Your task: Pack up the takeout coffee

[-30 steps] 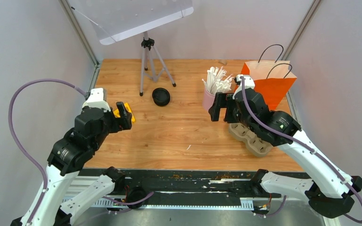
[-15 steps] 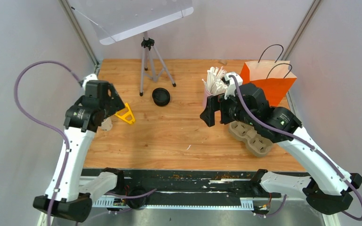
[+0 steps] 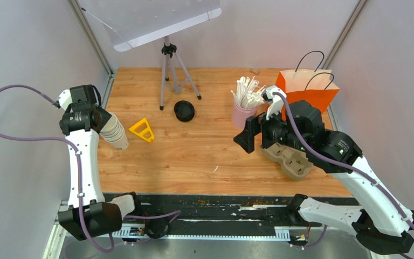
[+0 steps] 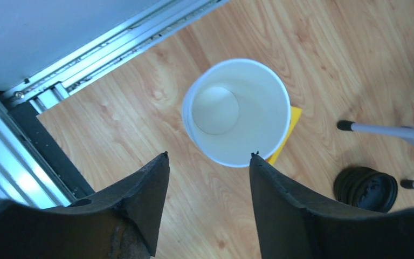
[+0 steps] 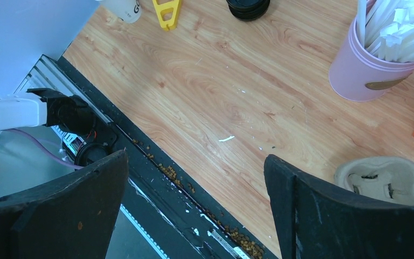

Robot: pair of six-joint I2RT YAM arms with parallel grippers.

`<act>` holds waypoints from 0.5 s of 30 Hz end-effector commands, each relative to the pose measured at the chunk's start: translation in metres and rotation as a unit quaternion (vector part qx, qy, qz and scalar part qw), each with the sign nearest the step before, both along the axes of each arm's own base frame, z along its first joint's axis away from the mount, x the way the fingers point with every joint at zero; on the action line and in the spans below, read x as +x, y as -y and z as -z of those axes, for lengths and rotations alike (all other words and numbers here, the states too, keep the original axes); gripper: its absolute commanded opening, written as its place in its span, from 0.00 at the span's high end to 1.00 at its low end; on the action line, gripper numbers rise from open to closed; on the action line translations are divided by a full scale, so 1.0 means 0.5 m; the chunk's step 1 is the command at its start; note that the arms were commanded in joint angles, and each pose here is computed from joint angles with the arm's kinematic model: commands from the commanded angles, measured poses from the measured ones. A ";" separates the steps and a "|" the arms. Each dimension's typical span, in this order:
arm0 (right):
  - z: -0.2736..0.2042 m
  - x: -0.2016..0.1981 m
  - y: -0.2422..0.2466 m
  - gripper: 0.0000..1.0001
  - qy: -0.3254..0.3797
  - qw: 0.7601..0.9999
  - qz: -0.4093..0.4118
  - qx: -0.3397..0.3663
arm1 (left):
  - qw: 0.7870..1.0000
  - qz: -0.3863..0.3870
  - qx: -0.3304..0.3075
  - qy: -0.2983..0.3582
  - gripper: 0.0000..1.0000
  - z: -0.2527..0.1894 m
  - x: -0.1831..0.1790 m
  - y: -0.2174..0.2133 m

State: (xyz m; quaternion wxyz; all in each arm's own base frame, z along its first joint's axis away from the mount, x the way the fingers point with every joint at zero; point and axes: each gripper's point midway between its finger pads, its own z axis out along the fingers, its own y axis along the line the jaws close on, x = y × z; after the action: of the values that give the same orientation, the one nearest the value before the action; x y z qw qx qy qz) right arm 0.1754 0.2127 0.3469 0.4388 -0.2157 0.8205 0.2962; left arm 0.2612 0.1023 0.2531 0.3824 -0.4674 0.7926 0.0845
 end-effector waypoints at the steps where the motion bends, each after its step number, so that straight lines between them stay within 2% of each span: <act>1: -0.046 -0.010 0.003 0.04 0.039 0.999 -0.016 0.024 | 0.997 -0.056 0.032 0.028 0.40 -0.048 0.007 -0.060; 3: -0.045 -0.011 -0.002 0.04 0.043 0.998 -0.023 0.027 | 0.997 -0.068 0.031 0.025 0.43 -0.040 0.002 -0.075; 9: -0.037 -0.007 -0.017 0.03 0.043 0.998 -0.039 0.022 | 0.998 -0.053 0.002 0.030 0.44 -0.003 0.033 -0.074; 15: -0.031 -0.001 -0.023 0.03 0.049 0.998 -0.047 0.011 | 0.999 -0.044 -0.016 0.002 0.49 0.039 0.044 -0.070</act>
State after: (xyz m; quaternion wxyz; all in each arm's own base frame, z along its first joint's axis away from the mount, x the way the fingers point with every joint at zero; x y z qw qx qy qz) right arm 0.1718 0.2169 0.3541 0.4494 -0.2447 0.8021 0.3080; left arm 0.2751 0.1349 0.2412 0.3753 -0.5049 0.7712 0.0970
